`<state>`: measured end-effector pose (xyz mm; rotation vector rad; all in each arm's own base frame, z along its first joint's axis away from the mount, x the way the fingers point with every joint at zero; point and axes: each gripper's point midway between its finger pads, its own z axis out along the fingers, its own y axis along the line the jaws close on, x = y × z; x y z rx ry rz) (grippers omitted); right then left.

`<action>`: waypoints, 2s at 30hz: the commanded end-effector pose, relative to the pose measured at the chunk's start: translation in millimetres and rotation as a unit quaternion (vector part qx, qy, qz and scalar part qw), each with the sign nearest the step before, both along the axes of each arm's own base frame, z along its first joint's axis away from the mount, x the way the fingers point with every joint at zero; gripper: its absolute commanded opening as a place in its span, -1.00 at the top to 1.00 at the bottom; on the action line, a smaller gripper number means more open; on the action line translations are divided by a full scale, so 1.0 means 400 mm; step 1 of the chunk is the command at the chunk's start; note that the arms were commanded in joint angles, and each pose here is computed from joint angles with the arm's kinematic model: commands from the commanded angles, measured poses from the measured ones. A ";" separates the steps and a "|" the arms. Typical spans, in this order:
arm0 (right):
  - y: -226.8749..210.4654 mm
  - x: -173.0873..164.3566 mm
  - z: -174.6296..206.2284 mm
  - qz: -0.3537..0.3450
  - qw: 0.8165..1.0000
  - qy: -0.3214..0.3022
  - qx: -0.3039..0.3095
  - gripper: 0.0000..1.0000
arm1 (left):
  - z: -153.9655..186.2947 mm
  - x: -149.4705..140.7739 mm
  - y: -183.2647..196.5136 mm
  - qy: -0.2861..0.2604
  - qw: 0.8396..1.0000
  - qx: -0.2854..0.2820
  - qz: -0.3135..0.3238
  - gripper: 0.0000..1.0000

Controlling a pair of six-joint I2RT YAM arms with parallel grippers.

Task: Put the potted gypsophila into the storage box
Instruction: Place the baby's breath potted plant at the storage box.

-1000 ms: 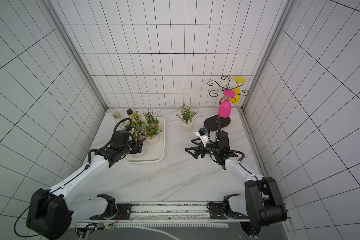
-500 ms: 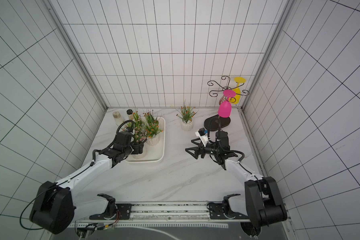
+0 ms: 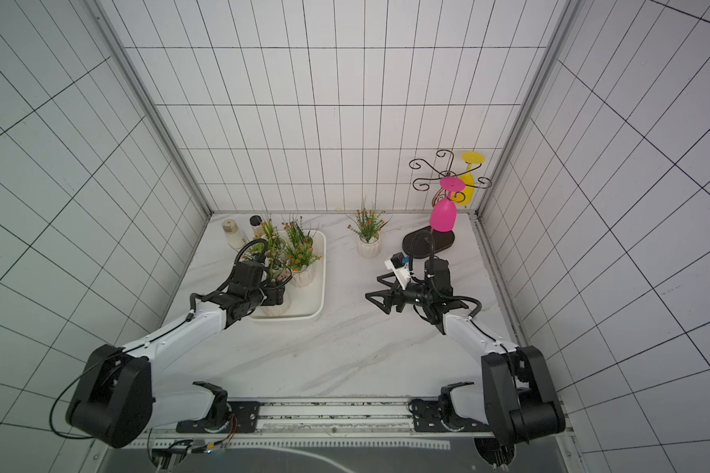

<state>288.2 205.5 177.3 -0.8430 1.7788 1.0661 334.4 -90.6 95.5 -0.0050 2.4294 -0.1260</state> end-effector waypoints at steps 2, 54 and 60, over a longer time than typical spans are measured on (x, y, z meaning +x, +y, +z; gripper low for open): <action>0.005 -0.025 -0.034 0.015 1.000 0.012 -0.005 -0.77 | 0.017 0.031 -0.004 -0.027 1.000 -0.008 0.006 0.09; -0.010 -0.021 -0.039 0.006 1.000 0.013 -0.009 -0.89 | 0.098 -0.036 -0.042 0.017 0.999 -0.026 -0.022 -0.94; -0.011 -0.018 -0.033 0.002 1.000 0.011 -0.006 -0.90 | 0.185 -0.055 -0.041 -0.006 0.999 -0.035 -0.033 -0.94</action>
